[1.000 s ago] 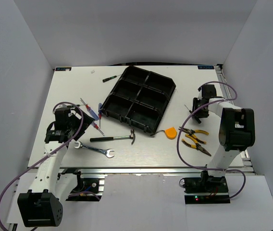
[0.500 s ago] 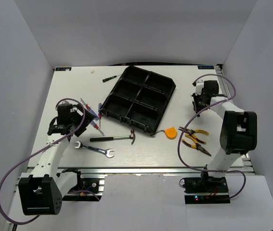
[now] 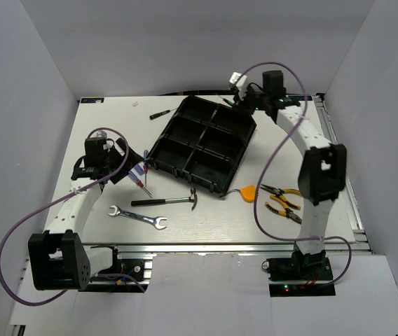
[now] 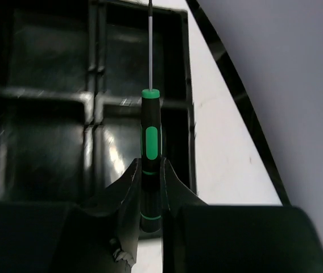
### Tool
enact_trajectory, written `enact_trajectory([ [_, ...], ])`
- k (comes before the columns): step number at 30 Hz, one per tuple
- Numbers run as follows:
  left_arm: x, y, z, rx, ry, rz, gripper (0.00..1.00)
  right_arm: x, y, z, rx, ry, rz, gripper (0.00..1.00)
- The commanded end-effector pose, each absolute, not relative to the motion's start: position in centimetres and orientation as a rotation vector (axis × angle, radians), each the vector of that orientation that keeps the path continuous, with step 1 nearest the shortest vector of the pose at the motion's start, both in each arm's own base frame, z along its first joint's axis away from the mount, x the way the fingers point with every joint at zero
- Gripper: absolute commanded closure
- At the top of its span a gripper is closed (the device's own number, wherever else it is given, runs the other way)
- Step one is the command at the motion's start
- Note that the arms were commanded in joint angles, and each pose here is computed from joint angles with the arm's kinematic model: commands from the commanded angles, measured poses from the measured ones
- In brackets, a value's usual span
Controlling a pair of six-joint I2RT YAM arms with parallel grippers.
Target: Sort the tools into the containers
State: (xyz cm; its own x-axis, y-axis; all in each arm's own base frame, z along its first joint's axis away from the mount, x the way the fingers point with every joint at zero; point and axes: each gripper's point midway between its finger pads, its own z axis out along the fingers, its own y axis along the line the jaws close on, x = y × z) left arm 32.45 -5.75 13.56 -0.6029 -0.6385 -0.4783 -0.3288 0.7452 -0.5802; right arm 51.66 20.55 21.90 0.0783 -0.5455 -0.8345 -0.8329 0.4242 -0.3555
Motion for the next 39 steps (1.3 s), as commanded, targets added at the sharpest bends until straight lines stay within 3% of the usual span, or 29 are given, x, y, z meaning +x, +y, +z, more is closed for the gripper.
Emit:
enact_trajectory([
  [1,34.4,-6.3,16.8,-0.560,2.186,-0.615,0.08,56.2,22.5,20.9,-1.280,1.537,0.326,1.00],
  [6,36.3,-6.5,20.1,-0.348,2.114,-0.594,0.08,59.9,22.9,17.7,-1.263,1.579,0.299,1.00],
  [12,39.4,-6.8,24.3,-0.125,1.978,-0.561,0.02,58.9,22.5,14.1,-1.275,1.620,0.306,1.00],
  [16,42.6,-7.8,24.3,0.015,1.942,-0.596,0.02,58.7,22.2,13.4,-1.256,1.654,0.310,0.54],
  [22,48.2,-10.1,24.3,0.300,1.872,-0.467,0.03,57.4,22.0,16.8,-1.212,1.660,0.394,0.31],
  [29,55.8,-11.7,21.0,0.656,1.807,-0.239,0.17,50.9,20.4,21.2,-1.271,1.568,0.742,0.29],
  [33,60.2,-11.2,16.0,0.729,1.859,-0.170,0.19,46.8,19.6,22.6,-1.337,1.518,0.799,0.29],
  [39,64.4,-10.4,12.9,0.711,1.862,-0.176,0.25,43.4,18.3,22.2,-1.337,1.569,0.863,0.29],
])
